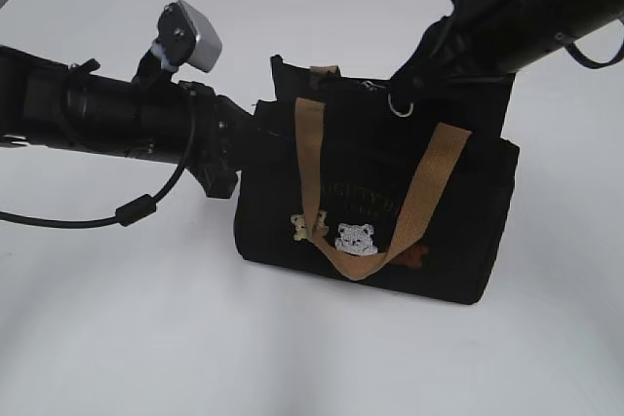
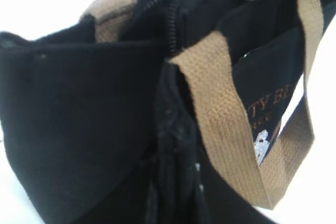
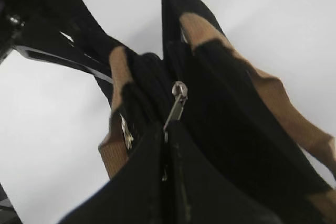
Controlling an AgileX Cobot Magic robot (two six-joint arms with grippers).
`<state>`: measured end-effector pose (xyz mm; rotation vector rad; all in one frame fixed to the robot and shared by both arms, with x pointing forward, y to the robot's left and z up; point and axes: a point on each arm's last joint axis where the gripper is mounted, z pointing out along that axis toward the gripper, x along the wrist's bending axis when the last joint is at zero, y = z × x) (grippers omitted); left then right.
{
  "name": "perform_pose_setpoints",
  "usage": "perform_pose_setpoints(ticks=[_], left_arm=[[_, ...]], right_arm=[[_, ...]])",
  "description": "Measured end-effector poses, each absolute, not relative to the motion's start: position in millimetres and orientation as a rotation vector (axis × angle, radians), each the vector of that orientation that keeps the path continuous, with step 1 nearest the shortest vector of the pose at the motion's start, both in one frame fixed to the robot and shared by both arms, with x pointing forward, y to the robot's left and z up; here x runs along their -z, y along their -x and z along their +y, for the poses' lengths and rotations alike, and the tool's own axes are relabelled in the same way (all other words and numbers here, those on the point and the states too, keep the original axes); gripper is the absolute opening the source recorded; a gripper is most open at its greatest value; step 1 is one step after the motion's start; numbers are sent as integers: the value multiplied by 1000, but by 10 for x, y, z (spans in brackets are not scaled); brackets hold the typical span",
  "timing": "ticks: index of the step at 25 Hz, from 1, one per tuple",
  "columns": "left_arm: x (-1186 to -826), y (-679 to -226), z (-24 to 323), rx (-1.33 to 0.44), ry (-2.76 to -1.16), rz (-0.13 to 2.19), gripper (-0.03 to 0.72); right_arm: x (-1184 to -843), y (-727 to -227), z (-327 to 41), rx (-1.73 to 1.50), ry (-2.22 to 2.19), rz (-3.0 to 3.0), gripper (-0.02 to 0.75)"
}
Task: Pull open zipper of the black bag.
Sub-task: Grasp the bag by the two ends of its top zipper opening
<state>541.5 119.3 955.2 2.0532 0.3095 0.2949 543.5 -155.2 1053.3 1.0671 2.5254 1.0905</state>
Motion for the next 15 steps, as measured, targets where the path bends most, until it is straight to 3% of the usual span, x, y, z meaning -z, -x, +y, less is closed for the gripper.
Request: perform_pose_setpoints(ticks=[11, 15], left_arm=[[-9542, -5427, 1200, -310, -2065, 326, 65], [-9541, -5427, 1198, -287, -2056, 370, 65]], right_arm=[[-10477, -5479, -2380, -967, -1674, 2469, -1], [-10490, -5479, -2429, -967, -1744, 2441, 24]])
